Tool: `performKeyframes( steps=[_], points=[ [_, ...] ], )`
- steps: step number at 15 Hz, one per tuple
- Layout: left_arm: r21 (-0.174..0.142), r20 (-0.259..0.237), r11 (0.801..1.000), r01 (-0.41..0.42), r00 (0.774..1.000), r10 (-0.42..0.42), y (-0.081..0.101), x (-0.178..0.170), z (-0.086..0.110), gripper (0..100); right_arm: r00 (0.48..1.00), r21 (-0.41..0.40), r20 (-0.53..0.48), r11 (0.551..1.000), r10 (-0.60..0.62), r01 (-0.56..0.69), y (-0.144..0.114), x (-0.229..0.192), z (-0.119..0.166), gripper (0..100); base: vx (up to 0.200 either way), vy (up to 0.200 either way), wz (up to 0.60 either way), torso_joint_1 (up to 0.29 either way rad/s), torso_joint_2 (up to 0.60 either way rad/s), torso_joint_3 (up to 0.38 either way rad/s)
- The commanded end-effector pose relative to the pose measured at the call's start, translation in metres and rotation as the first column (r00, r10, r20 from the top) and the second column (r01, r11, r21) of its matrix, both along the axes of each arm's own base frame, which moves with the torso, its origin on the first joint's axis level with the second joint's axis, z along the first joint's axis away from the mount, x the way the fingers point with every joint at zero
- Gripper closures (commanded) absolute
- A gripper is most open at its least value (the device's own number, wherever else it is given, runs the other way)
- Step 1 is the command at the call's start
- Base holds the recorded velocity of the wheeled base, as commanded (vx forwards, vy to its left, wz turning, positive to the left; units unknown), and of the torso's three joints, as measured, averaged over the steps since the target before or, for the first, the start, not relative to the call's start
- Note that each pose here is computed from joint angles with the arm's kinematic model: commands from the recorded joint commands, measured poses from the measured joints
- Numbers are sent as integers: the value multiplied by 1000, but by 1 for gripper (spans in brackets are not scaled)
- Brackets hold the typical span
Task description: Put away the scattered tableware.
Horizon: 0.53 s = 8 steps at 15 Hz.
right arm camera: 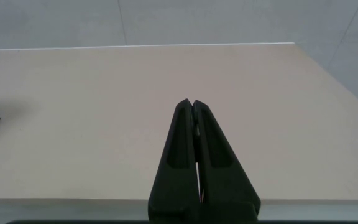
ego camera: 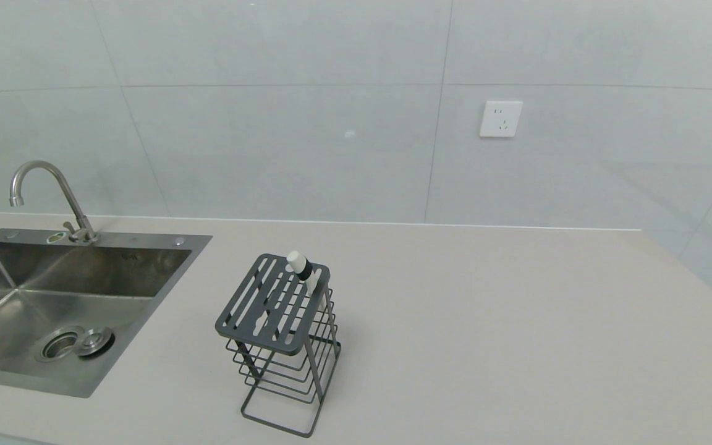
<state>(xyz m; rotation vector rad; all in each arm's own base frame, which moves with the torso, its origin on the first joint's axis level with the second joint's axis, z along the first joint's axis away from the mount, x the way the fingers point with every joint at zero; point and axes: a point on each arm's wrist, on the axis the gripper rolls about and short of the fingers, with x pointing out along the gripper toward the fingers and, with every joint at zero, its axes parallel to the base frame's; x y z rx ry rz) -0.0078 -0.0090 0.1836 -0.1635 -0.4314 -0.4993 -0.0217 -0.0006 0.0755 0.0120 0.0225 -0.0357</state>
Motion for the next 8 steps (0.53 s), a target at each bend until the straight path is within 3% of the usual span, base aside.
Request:
performKeyframes(
  steps=[1, 2, 3, 4, 5, 6, 7, 8],
  points=[
    [19, 0, 1000, -19, 1000, 19, 0, -32, -44, 0, 1000, 0, -2, 1000, -1, 1, 0, 0, 0, 100, 0, 0, 0, 0, 0, 0],
    [35, -36, 999, -40, 998, 41, 0, -30, -57, 0, 1000, 0, 0, 1000, 0, 0, 0, 0, 0, 100, 0, 0, 0, 0, 0, 0],
    [80, -103, 994, -73, 991, 81, 0, -23, -73, 0, 1000, 0, 0, 1000, 0, 0, 0, 0, 0, 100, 0, 0, 0, 0, 0, 0],
    [120, -181, 985, -122, 973, 143, 1, -20, -83, 0, 1000, 0, -2, 1000, 0, 0, 0, 0, 0, 100, 0, 0, 0, 0, 0, 0],
    [143, -209, 975, -170, 958, 198, 2, -18, -87, 0, 1000, 0, -2, 1000, 0, 0, 0, 0, 0, 100, 0, 0, 0, 0, 0, 0],
    [246, -273, 924, -291, 894, 354, 5, -16, -99, 0, 1000, 0, -2, 1000, 0, 0, 0, 0, 0, 100, 0, 0, 0, 0, 0, 0],
    [288, -295, 892, -349, 853, 430, 7, -16, -102, 0, 1000, 0, -2, 1000, 0, 0, 0, 0, 0, 100, 0, 0, 0, 0, 0, 0],
    [295, -286, 874, -387, 837, 467, 8, -16, -102, 0, 1000, 0, -2, 1000, 0, 0, 0, 0, 0, 100, 0, 0, 0, 0, 0, 0]
  ],
)
